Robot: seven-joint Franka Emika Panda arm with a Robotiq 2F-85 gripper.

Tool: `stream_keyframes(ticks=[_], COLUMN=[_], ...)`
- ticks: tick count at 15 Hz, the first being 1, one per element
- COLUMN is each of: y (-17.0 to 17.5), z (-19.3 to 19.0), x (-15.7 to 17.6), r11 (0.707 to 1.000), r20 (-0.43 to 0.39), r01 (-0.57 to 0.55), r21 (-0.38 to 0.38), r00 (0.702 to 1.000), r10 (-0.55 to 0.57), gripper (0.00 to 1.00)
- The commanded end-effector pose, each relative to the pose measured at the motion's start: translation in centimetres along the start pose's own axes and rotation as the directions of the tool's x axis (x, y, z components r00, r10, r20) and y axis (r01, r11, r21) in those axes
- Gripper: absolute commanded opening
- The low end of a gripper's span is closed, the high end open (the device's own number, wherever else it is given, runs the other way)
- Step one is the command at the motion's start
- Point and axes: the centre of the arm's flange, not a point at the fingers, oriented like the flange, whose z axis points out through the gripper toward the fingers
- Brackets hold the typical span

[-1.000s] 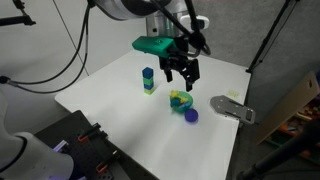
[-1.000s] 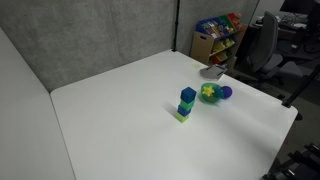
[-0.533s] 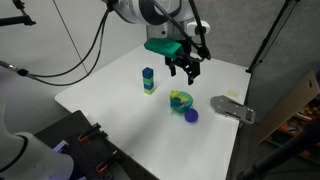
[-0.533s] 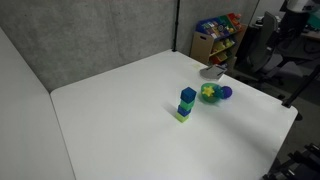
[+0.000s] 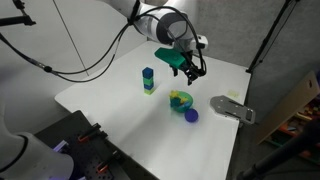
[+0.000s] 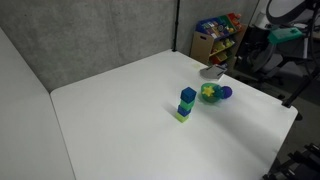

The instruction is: Put the blue squeezed paper on top of the stacked toy blocks

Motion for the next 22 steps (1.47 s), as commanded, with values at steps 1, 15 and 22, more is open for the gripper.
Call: stream_keyframes(ticks=[1, 15, 22], y=[-1.6, -4.7, -6.7], z=[3.0, 16.7, 19.8], x=[3.2, 4.8, 5.3], r11=[0.999, 1.0, 0.999], r20=[-0.002, 0.12, 0.155], r01=[0.006, -0.018, -0.035], r21=[0.033, 0.018, 0.012], r00=[1.0, 0.993, 0.987], r10=[-0.005, 0.016, 0.032], gripper=[1.0, 1.0, 1.0])
